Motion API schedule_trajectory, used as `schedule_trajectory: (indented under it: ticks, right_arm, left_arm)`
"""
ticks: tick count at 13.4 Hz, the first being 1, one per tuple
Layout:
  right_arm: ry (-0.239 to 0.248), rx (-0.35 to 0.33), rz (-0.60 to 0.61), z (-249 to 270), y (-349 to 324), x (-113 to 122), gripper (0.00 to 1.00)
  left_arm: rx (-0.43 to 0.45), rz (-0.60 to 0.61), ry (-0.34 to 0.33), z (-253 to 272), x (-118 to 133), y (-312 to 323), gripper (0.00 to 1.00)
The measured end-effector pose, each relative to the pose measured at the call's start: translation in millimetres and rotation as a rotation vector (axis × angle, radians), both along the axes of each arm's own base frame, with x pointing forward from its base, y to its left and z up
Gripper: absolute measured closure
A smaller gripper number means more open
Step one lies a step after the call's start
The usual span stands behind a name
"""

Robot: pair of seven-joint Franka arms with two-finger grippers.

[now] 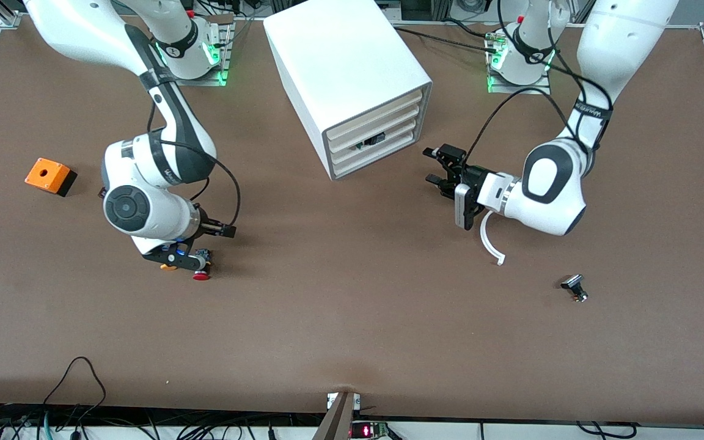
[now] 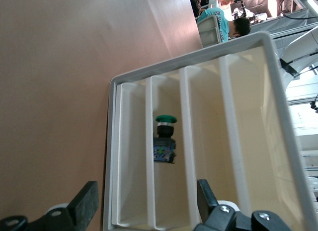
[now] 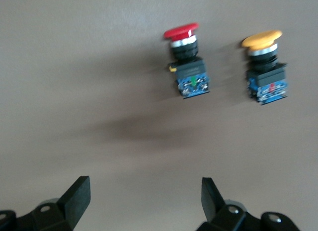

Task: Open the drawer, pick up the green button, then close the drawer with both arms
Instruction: 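Grasp the drawer handle with the left gripper and pull the drawer open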

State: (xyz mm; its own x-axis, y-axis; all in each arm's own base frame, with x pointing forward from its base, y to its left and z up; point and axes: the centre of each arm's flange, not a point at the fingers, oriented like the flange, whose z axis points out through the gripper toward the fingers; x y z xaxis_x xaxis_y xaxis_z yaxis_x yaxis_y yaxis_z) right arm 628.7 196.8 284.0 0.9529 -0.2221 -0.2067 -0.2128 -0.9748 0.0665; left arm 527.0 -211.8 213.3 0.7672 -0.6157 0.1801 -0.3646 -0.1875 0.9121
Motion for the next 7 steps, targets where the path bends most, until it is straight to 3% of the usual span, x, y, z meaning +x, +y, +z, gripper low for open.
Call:
schedule_trajectory:
  ticks: [2, 4, 7]
  right_arm:
    - [0.013, -0.002, 0.005, -13.7, 5.9, 0.3, 0.01]
    - [0.017, -0.003, 0.016, -19.7, 17.4, -0.1, 0.01]
    - [0.016, -0.015, -0.007, -21.6, 36.5, -5.6, 0.01]
  left_arm:
    - [-0.016, 0.046, 0.047, -21.9, -12.6, -7.3, 0.18]
    - [0.005, 0.041, 0.068, -39.3, -31.6, -25.4, 0.36]
    - [0.025, 0.030, 0.085, -52.5, -47.9, -41.7, 0.41]
